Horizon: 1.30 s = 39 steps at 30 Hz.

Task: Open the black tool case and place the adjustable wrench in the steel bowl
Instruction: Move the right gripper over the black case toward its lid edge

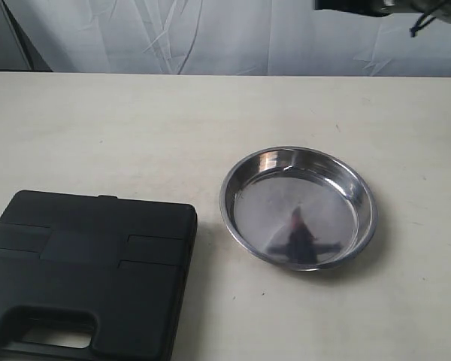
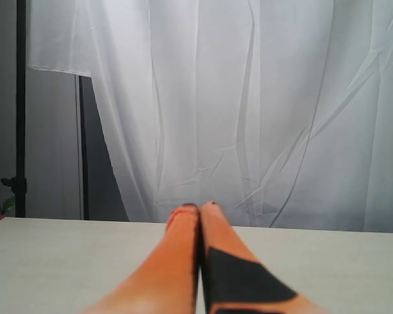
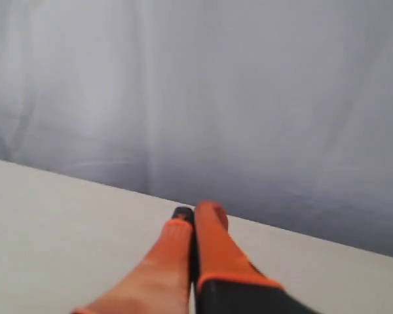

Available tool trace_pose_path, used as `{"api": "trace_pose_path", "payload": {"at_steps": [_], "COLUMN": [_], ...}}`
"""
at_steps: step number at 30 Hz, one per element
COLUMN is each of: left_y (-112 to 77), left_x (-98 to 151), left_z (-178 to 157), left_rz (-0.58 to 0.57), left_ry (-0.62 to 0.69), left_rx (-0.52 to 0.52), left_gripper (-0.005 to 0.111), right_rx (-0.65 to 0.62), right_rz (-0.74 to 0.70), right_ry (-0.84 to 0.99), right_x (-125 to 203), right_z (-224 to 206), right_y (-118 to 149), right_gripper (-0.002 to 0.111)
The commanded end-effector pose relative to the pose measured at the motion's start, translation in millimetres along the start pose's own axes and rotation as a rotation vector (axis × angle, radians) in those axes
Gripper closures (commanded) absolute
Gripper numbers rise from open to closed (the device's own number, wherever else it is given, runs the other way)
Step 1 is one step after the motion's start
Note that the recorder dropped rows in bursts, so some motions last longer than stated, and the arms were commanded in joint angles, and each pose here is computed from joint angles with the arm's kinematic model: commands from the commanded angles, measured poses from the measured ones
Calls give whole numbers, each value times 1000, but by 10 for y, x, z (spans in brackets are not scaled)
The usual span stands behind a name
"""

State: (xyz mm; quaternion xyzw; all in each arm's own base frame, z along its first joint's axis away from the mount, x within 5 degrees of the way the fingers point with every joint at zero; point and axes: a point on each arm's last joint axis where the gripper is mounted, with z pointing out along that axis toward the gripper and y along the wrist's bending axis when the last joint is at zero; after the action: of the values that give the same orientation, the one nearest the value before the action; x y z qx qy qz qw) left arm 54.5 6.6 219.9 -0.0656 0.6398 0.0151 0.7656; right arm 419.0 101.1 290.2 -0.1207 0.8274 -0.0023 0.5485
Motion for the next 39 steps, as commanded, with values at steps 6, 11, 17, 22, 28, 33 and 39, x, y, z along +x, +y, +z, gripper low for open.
{"api": "trace_pose_path", "payload": {"at_steps": [6, 11, 17, 22, 28, 33, 39], "left_y": [-6, -6, -6, -6, -6, -6, -6], "left_x": [-14, -14, -14, -14, -14, -14, -14], "left_z": [4, 4, 4, 4, 4, 4, 4], "left_rz": [1, -1, -1, 1, -1, -1, -1], "left_ry": [-3, -3, -3, -3, -3, -3, -3], "left_rx": [8, 8, 8, 8, 8, 8, 8], "left_gripper": [106, 106, 106, 106, 106, 106, 106], "right_rx": [-423, -434, -397, -194, 55, 84, -279], "right_rz": [-199, -274, -681, -963, -822, -589, -452], "right_ry": [-118, -49, -85, -71, 168, 434, 757], "right_x": [-44, 86, 187, 187, 204, 385, 667], "right_z": [-344, -560, -660, -506, -298, -242, -390], "right_y": [1583, 2023, 2234, 2008, 1472, 1145, 1299], "right_gripper": [109, 109, 109, 109, 109, 109, 109]}}
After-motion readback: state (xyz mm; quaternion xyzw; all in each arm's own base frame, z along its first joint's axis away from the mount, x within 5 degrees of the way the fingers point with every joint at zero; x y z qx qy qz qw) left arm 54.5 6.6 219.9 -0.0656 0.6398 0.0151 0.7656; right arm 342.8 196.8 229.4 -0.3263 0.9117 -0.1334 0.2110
